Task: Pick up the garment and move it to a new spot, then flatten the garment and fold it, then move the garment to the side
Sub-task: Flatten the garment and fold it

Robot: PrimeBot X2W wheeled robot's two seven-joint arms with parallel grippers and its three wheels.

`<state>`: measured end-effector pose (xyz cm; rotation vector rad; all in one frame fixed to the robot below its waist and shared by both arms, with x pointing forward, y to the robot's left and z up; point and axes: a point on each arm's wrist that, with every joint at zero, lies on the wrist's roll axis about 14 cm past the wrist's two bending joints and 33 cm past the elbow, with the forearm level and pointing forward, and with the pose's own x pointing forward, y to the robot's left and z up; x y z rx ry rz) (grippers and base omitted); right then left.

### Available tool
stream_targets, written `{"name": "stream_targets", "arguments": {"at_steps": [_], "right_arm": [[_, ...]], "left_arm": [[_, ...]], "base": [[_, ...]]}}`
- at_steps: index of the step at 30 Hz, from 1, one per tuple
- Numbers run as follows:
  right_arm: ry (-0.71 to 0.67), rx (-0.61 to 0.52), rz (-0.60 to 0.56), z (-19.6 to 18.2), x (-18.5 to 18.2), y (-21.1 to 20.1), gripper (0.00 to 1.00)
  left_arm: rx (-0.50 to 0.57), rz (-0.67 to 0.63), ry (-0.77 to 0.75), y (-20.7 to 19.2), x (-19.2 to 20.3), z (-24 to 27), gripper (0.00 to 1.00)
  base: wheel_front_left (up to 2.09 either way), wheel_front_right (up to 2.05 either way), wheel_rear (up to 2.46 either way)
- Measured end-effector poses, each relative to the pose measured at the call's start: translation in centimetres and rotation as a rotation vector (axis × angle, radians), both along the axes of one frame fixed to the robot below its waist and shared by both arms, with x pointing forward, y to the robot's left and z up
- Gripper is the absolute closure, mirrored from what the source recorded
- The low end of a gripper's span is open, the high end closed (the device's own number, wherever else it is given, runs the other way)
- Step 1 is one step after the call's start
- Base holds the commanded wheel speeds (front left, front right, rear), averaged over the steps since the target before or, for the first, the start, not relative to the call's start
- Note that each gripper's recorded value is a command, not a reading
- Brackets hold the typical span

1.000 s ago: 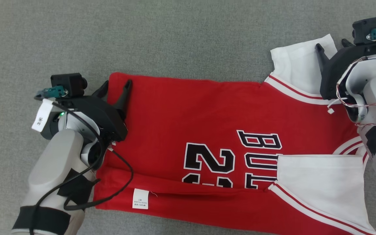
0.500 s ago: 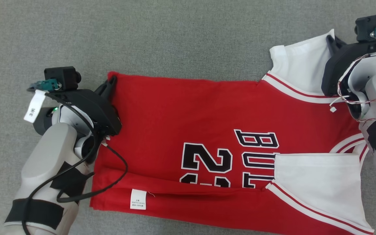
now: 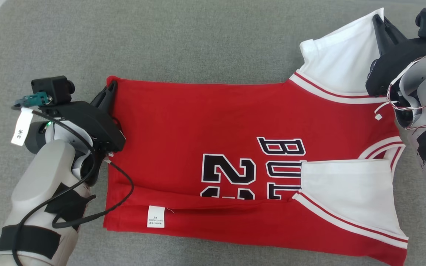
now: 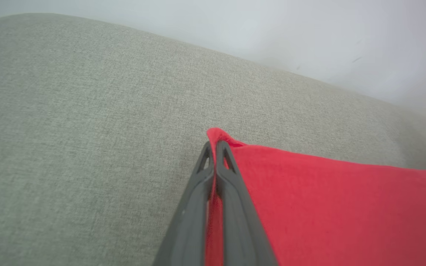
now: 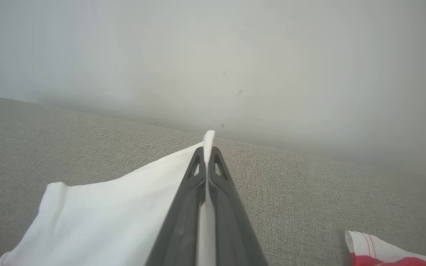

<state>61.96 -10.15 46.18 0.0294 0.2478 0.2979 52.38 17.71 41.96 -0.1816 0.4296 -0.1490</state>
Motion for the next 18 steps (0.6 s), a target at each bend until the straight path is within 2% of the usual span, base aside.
{"name": "stream_targets", "arguments": {"at_steps": [11, 18], "right_arm": [[-0.078, 0.128, -0.035, 1.8, -3.0, -1.5, 1.0], [-0.099, 0.177, 0.035, 2.3, -7.3, -0.9, 1.0]], "left_arm": [[-0.021, -0.023, -0.009, -0.4, -2.0, 0.2, 1.0], [-0.028, -0.071, -0.061, -1.5, -3.5, 1.1, 1.0]], "base": [[0.0, 0.0, 0.0], [0.0, 0.0, 0.0]]}}
